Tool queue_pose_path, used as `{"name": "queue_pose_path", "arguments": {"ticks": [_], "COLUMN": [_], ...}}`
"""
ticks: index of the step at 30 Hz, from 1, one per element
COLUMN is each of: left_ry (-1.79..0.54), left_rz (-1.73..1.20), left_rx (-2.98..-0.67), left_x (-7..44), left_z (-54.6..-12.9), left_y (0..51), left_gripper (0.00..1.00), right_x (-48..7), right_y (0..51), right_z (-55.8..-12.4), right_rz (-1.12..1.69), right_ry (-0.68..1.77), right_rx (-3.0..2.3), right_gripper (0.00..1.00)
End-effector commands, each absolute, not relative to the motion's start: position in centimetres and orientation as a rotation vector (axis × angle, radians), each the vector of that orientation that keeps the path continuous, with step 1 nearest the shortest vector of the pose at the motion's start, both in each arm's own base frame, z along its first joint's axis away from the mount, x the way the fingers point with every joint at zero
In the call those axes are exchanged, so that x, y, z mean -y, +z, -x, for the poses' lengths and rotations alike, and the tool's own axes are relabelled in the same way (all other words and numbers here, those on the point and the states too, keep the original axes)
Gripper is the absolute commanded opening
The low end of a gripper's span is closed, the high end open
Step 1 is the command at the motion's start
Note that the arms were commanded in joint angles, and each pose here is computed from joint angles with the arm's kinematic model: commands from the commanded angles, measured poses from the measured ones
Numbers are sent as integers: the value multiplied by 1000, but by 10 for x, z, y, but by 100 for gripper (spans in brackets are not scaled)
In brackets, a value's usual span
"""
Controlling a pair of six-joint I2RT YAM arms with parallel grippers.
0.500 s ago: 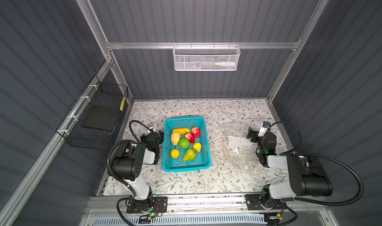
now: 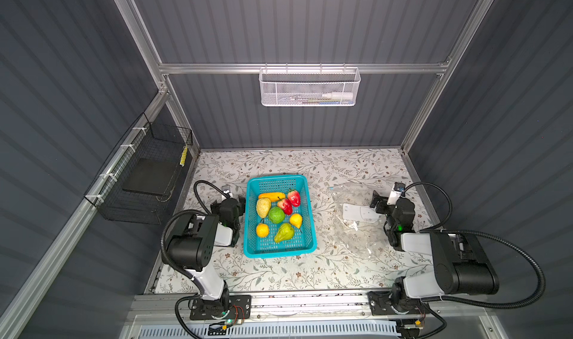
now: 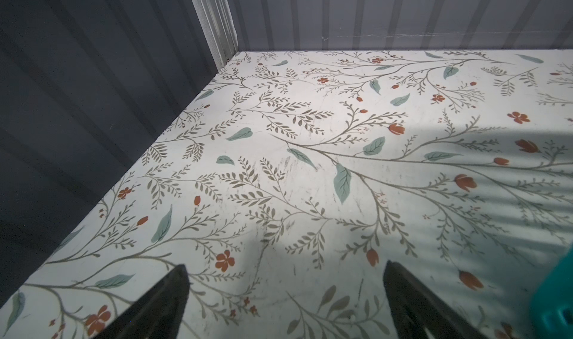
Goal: Place the food in the zip-top bag and seal the zipper
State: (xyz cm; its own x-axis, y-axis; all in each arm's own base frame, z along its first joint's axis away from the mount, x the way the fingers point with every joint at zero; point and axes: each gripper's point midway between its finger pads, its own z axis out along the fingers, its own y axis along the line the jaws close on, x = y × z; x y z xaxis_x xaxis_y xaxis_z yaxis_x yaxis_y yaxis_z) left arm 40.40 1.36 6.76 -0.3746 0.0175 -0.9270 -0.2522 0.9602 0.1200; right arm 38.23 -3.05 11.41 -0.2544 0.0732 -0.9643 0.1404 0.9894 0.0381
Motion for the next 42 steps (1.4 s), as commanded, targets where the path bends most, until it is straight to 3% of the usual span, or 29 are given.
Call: {"name": "queue_pose_path", "arguments": {"ticks": [1, 20, 29, 37, 42], "left_ry": [313, 310, 308, 376, 388], "left_rz": [173, 194, 214, 190, 227], "left_rx": [-1929, -1923, -1912, -1924, -1930], "left_x": [-17, -21, -25, -36, -39], "left_z": [-408, -408, -398, -398, -405], "left_y": [70, 75, 102, 133, 157], "left_gripper": [99, 99, 99, 100, 99], "right_x": [34, 36, 41, 42, 17], "right_y": [120, 123, 165, 200, 198], "right_z": [-384, -384, -393, -395, -396], "right_rz": [-171, -181, -237, -566, -642], "right_ry": [-77, -84, -89, 94, 363], "right_rx": [-1801, -1812, -1893, -1998, -2135], "right_gripper": [99, 99, 99, 99, 98]}}
